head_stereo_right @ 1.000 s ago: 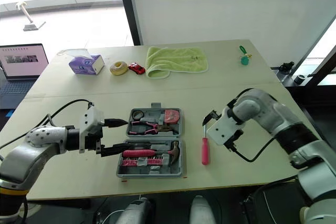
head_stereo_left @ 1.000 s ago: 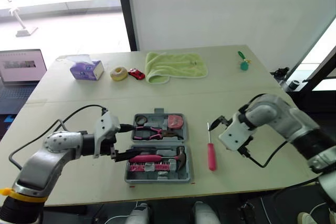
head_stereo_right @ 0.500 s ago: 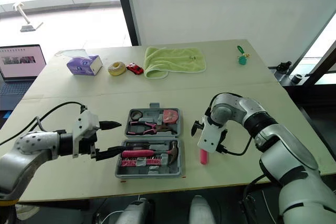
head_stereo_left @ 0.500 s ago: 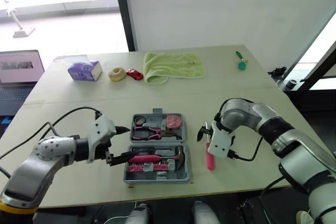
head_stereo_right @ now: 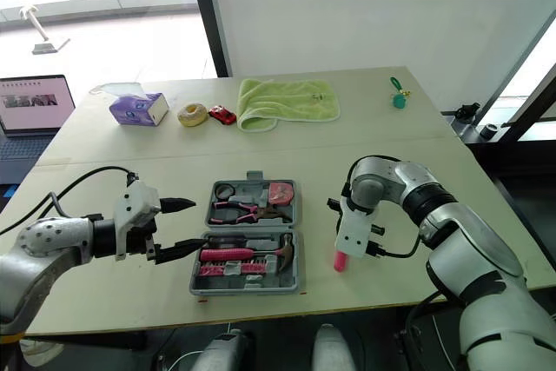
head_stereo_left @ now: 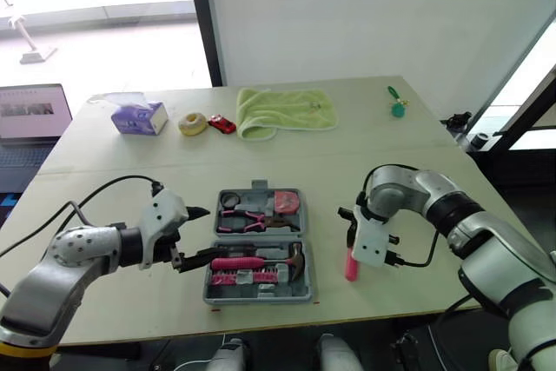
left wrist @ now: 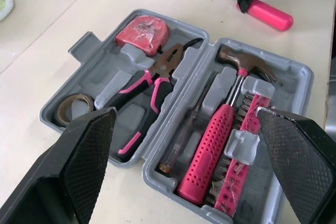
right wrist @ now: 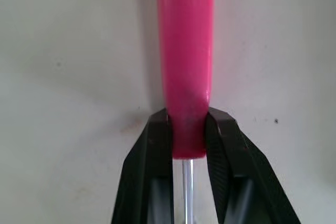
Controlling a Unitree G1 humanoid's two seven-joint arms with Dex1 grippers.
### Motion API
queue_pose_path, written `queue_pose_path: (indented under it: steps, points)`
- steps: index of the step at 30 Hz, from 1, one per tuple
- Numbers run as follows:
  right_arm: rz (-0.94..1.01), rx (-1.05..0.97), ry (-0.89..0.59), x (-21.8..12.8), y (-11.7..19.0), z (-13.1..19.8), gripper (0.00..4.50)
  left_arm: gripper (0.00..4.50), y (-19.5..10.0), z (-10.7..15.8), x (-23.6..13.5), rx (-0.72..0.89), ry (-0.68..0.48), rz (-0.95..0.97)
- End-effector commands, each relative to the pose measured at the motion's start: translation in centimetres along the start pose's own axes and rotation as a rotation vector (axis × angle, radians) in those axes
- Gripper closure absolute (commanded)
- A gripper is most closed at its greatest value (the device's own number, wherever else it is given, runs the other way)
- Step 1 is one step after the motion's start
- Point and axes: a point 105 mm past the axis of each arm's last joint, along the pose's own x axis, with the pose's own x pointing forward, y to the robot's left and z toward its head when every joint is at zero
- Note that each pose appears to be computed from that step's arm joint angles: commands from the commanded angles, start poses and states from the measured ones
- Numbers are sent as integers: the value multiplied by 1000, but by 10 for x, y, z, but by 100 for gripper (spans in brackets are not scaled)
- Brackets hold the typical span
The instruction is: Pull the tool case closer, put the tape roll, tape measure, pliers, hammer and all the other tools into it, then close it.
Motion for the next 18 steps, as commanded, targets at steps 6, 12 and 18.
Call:
queue_pose_path:
  steps: [6,12,18]
  points:
    - [-141,696,-132,-27,37,2,418,0,6,6,0,51,-25,-13]
    - [-369,1356,-171,-27,45,-5,418,0,9,19,1,58,-70,-34]
    - [-484,2213,-385,-17,41,-5,418,0,15,20,-2,61,-66,-38]
